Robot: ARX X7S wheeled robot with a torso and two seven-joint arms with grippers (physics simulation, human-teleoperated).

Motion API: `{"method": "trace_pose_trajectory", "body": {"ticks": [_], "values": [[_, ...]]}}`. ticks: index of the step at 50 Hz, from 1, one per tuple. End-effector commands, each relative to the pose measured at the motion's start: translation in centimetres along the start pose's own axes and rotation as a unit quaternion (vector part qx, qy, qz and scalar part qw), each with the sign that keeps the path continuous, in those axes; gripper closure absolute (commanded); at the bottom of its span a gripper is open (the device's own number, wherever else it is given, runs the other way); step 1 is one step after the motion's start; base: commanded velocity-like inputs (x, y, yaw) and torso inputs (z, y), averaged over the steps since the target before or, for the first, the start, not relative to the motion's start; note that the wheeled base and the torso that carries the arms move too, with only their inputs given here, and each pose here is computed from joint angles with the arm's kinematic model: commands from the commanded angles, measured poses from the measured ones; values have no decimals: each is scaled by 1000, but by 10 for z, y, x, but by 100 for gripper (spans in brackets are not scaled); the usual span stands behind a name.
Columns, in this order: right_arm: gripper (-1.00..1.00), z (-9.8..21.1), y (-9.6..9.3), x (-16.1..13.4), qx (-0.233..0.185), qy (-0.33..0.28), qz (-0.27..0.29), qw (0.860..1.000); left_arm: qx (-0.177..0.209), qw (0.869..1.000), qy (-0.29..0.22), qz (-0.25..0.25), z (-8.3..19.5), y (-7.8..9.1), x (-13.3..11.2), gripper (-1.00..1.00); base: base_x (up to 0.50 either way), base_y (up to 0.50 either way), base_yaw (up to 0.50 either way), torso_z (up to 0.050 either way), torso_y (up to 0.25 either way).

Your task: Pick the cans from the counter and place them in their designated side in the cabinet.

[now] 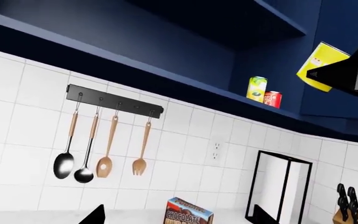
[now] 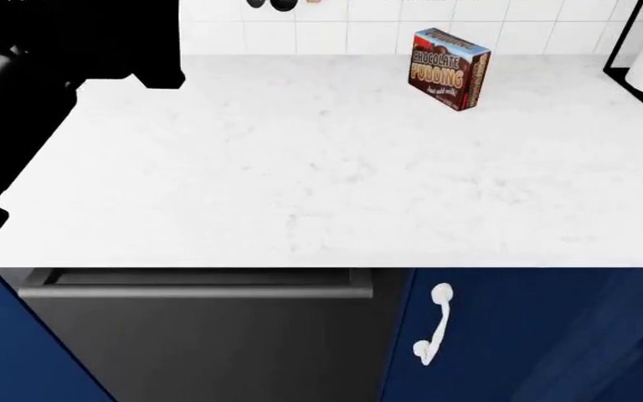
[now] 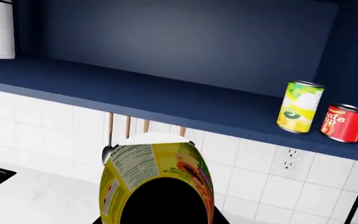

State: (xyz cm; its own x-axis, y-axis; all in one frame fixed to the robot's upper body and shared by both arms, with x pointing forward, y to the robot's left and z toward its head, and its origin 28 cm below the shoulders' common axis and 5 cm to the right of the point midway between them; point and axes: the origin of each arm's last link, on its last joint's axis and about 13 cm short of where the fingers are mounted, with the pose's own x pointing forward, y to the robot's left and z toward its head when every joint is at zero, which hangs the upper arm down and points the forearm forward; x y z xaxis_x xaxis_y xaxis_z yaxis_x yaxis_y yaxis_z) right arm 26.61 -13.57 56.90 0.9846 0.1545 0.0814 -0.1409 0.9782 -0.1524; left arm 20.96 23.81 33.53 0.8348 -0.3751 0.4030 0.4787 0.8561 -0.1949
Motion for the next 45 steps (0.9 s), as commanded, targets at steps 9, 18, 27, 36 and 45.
{"method": "trace_pose_trajectory", "body": {"ticks": [9,18,27,36,45], "values": [[100,2,0,0,2,-5,-4,1000,4,1000,-18,-10,12,-3,-3,-100,0,0,0,0,0],[100,2,0,0,2,-5,-4,1000,10,1000,-17,-10,14,-3,-1,-100,0,0,0,0,0],[100,2,0,0,2,-5,-4,1000,14,1000,-19,-10,17,-4,0,-100,12,-21,0,0,0],[100,2,0,0,2,-5,-4,1000,13,1000,-20,-9,16,-4,0,-100,146,-185,0,0,0],[100,2,0,0,2,-5,-4,1000,14,1000,-21,-9,17,-4,0,-100,210,-133,0,0,1]]}}
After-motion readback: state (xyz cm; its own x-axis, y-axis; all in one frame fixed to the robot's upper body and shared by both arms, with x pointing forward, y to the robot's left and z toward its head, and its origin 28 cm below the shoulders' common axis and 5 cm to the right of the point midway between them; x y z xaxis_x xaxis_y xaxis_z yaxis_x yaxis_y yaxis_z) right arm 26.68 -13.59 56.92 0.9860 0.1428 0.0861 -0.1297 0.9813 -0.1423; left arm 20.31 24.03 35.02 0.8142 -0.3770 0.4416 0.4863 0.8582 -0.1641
